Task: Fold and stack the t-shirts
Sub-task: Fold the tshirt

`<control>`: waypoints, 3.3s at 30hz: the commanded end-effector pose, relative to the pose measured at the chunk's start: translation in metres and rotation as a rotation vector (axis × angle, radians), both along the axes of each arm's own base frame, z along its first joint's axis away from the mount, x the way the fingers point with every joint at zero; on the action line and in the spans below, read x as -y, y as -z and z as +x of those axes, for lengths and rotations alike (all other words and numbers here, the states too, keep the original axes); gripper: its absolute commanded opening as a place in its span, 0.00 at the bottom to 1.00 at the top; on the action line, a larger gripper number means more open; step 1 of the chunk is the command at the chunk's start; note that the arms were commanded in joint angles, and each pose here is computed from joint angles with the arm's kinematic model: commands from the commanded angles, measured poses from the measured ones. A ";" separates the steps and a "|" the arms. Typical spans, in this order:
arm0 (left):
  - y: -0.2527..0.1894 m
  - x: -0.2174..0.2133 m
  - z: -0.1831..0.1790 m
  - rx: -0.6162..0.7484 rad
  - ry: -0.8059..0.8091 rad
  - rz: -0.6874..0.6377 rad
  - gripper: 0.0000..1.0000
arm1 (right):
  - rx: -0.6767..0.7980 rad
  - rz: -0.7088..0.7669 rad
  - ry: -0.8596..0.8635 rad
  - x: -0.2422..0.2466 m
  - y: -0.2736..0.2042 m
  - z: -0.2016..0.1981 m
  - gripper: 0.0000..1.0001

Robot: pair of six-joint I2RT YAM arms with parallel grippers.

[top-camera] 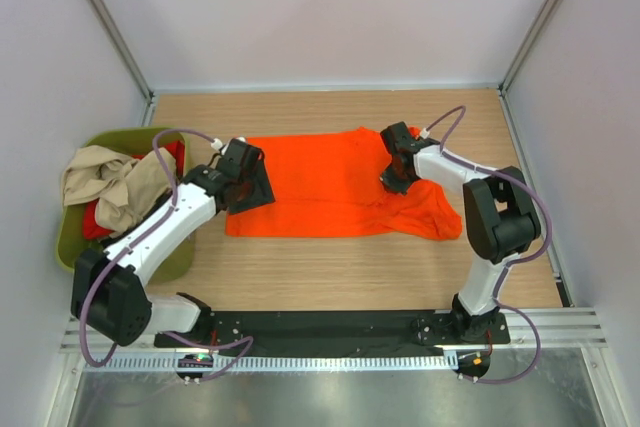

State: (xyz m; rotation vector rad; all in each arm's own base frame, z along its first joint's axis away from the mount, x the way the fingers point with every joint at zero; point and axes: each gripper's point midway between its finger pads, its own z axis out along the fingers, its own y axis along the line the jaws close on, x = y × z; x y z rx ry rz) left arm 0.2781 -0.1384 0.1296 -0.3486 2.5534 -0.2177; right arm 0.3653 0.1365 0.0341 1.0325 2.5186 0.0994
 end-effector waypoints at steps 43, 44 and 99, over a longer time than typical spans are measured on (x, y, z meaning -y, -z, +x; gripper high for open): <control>0.078 0.009 0.006 -0.106 -0.025 0.042 0.63 | -0.236 -0.100 0.260 0.170 -0.042 -0.091 0.47; 0.082 0.011 0.009 -0.102 -0.026 0.034 0.63 | -0.206 -0.095 0.272 0.179 -0.046 -0.090 0.47; -0.024 0.205 0.070 0.136 0.518 -0.389 0.59 | 0.339 0.189 -0.385 0.111 -0.076 0.020 0.42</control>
